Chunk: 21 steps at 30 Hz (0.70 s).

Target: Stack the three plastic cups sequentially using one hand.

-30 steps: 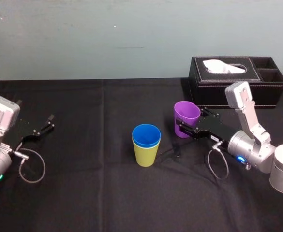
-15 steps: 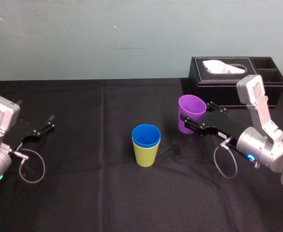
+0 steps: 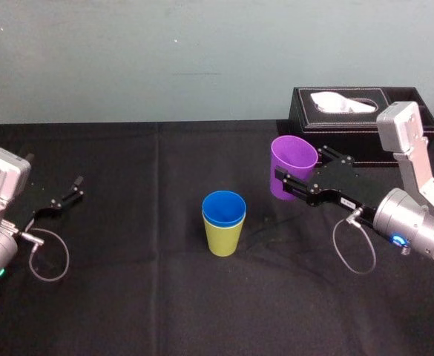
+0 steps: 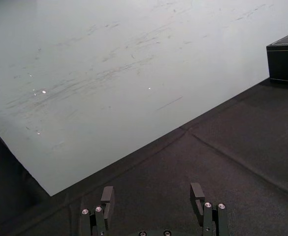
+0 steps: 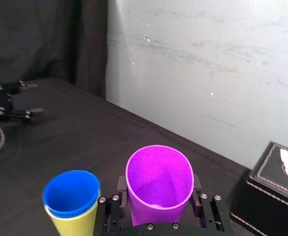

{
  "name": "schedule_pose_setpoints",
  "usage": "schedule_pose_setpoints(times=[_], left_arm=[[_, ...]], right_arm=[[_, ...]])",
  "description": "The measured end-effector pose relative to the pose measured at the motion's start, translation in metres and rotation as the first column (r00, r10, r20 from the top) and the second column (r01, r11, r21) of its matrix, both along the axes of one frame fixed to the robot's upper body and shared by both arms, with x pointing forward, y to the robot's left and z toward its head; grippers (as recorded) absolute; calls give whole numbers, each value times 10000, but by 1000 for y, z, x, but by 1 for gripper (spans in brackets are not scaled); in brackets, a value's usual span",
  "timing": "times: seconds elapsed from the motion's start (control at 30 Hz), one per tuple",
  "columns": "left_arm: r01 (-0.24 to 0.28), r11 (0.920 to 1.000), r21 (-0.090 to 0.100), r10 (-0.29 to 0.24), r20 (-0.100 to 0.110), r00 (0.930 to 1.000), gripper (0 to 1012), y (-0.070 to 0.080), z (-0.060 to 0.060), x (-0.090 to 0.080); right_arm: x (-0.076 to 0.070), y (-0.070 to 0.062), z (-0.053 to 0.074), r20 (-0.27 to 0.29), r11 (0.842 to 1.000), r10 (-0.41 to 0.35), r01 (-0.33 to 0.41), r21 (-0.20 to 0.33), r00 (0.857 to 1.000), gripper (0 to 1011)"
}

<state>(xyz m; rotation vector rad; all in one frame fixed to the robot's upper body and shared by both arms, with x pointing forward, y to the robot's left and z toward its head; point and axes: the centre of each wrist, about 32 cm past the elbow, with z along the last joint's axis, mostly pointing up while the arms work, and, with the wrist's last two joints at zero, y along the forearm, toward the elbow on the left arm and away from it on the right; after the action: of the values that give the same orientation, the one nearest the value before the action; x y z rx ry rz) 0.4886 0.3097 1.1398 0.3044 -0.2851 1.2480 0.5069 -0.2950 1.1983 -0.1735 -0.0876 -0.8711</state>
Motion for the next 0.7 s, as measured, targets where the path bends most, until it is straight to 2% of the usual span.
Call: schedule_pose_setpoints(times=[0.3,0.7], left_arm=[[0,10000,0,0,0,10000,1010,0,0,0],[0,10000,0,0,0,10000,1010,0,0,0]], right_arm=[[-10,9,19,195,9977,607,-613,298,9980,731],[-17,28,29,375,9899,1396,-1404,204,9895,731]])
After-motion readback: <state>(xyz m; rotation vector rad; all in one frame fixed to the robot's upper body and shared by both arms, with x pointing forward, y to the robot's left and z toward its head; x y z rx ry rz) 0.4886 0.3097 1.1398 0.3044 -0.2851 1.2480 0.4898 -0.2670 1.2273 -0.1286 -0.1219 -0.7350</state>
